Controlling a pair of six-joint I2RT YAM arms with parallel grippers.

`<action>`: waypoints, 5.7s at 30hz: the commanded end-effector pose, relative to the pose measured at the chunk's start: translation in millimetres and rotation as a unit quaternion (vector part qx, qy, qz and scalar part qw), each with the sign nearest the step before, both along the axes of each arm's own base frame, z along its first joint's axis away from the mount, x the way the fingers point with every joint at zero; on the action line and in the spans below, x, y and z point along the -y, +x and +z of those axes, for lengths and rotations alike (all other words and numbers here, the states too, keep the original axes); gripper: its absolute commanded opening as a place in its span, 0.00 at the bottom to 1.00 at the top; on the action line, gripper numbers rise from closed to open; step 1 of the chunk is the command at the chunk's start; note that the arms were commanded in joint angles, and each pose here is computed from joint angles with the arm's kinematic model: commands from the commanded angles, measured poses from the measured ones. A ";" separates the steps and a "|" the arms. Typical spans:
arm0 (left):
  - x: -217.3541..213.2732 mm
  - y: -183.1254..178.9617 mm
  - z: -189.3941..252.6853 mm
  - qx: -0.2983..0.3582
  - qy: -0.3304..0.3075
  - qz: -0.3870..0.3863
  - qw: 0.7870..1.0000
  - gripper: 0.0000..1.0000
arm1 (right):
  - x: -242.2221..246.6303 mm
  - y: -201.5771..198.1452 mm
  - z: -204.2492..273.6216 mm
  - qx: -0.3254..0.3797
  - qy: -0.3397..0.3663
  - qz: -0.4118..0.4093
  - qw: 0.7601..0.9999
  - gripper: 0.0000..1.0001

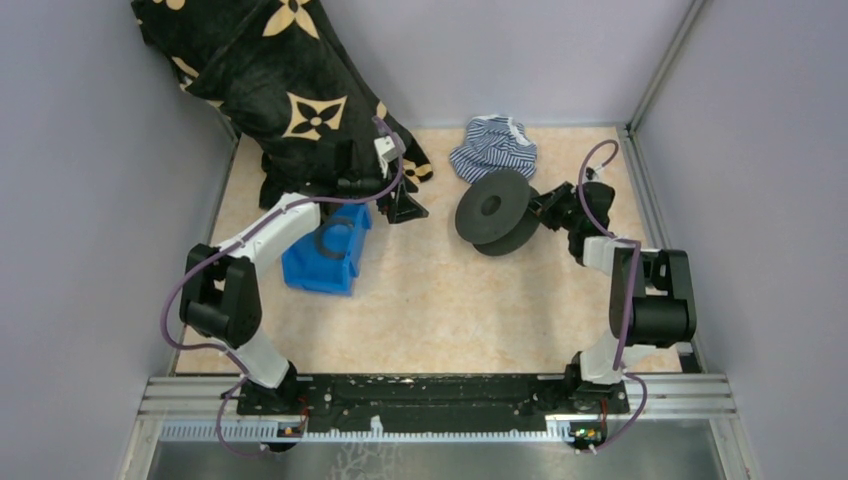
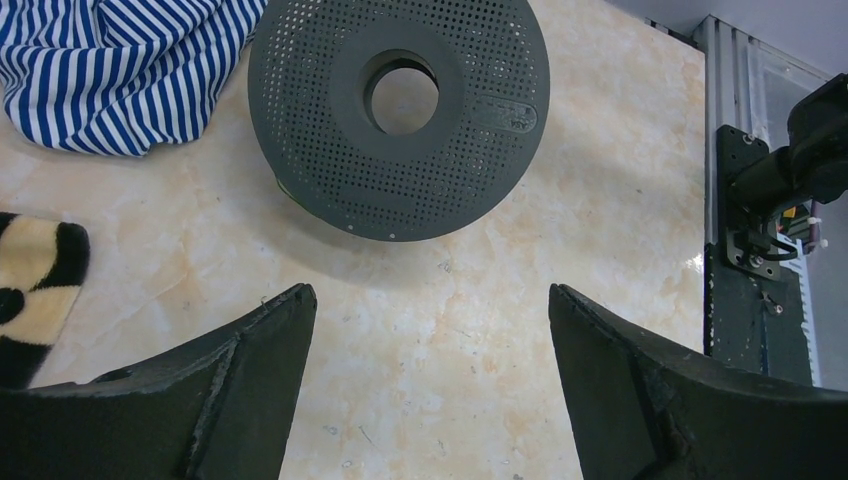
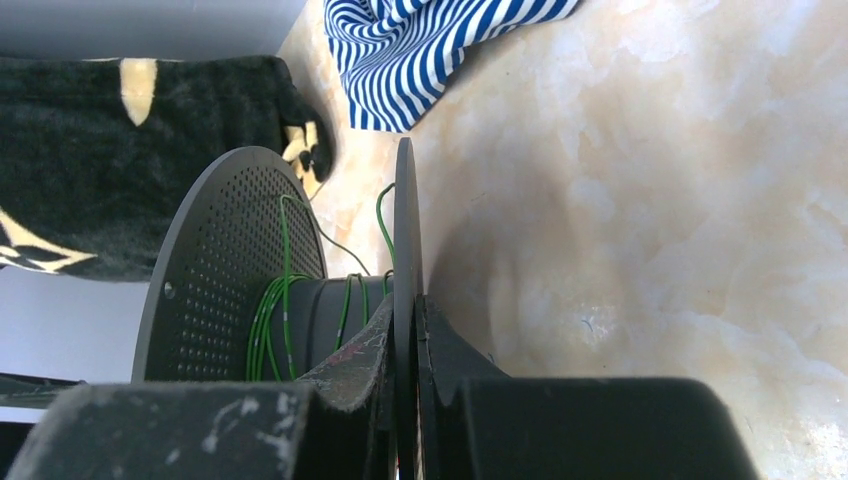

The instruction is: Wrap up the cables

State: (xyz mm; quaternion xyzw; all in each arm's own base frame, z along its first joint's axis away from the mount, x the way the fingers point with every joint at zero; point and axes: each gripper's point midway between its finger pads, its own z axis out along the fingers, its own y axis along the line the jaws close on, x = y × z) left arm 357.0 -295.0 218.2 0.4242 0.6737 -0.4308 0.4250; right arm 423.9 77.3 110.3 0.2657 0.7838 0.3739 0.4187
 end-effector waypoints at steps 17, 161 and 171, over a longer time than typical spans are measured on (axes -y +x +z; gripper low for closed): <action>4.7 11.5 -0.3 0.004 -0.008 -0.004 1.000 0.93 | -6.5 6.1 -18.6 0.005 -0.002 0.037 0.999 0.18; -15.7 46.7 -17.5 0.117 0.093 0.133 0.980 1.00 | 64.3 -2.4 -80.4 -0.127 -0.543 0.227 0.799 0.14; -17.0 39.0 -16.8 0.114 0.089 0.129 0.981 1.00 | 60.4 53.6 -74.2 -0.119 -0.540 0.201 0.809 0.12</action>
